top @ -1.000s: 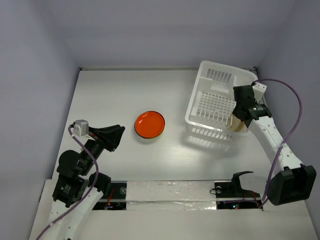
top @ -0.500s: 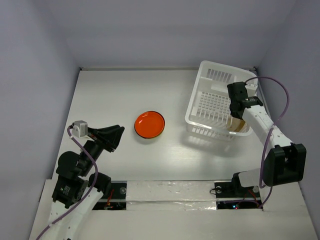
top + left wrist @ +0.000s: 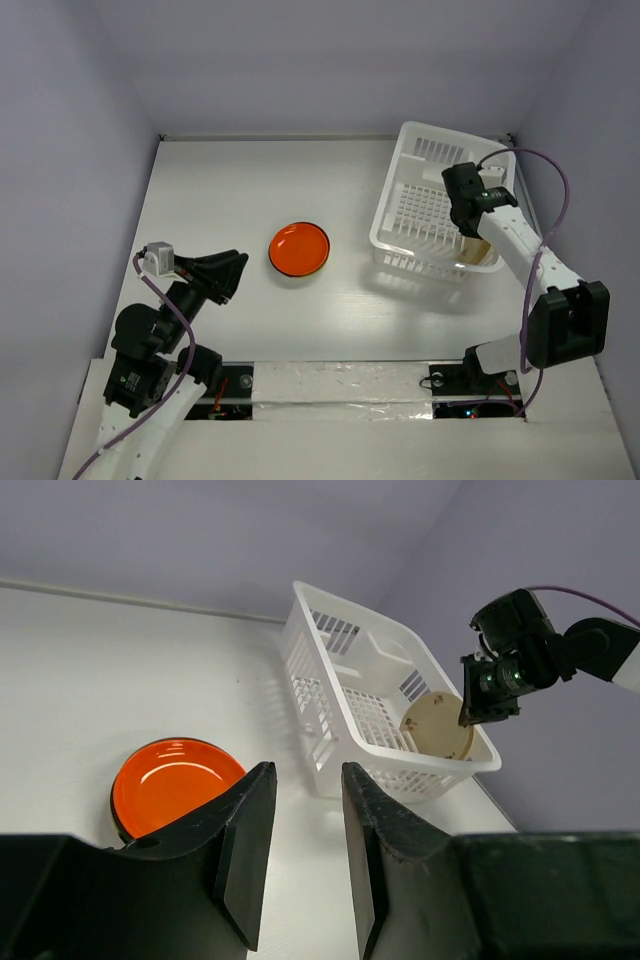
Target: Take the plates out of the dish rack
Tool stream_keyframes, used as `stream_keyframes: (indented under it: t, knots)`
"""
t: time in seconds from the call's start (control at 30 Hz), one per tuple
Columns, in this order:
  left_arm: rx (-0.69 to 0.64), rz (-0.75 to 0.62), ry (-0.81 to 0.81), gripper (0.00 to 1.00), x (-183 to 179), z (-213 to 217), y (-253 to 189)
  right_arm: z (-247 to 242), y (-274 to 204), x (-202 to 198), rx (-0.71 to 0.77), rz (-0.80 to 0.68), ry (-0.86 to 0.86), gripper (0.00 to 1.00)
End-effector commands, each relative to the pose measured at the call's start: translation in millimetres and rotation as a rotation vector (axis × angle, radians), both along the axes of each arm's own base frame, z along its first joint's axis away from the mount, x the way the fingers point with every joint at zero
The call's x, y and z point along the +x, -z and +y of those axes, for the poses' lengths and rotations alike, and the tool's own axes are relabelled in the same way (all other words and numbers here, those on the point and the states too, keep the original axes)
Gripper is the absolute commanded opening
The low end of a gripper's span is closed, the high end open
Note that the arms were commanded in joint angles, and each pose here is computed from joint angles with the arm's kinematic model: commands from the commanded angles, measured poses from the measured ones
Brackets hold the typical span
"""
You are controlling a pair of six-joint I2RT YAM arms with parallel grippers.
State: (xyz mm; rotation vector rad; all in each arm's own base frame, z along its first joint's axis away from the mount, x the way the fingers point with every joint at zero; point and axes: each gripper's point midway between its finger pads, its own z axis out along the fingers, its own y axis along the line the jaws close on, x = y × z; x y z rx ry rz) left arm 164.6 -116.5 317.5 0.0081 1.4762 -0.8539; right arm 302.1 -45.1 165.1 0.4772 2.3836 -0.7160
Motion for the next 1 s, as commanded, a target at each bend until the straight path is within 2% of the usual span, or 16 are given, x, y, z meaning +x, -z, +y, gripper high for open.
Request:
stream_keyframes:
  t: [0.0, 0.27, 0.4, 0.57, 0.67, 0.73, 0.83, 0.97]
  knots:
    - [-0.027, -0.046, 0.002, 0.3, -5.1, 1.6, -15.4, -4.6, -40.8, 1.1, -0.105, -0.067, 0.031, 0.0]
    - [-0.025, -0.038, 0.006, 0.3, -3.6, 0.3, -14.1, 1.4, -71.5, -3.6, -0.179, -0.117, 0.025, 0.0]
    - [-0.019, -0.03, 0.007, 0.31, -1.9, -0.7, -12.5, 15.9, -100.0, -2.4, -0.133, -0.198, -0.008, 0.0]
    - [-0.02, -0.03, 0.012, 0.31, -1.9, -1.6, -12.3, 51.5, -145.7, -0.6, -0.007, -0.326, -0.117, 0.0]
    - [-0.017, -0.026, 0.01, 0.31, -1.1, -1.6, -11.4, 99.6, -170.4, 4.8, 0.14, -0.426, -0.252, 0.0]
    - [-0.016, -0.02, 0.01, 0.31, -0.2, -2.1, -10.2, 155.6, -169.5, 11.6, 0.307, -0.47, -0.378, 0.0]
    - [-0.009, -0.007, 0.007, 0.31, 2.8, -2.8, -7.3, 238.8, -152.2, 20.6, 0.52, -0.486, -0.56, 0.0]
    - [-0.005, 0.007, 0.004, 0.31, 6.0, -3.8, -4.9, 326.1, -125.9, 23.2, 0.687, -0.448, -0.715, 0.0]
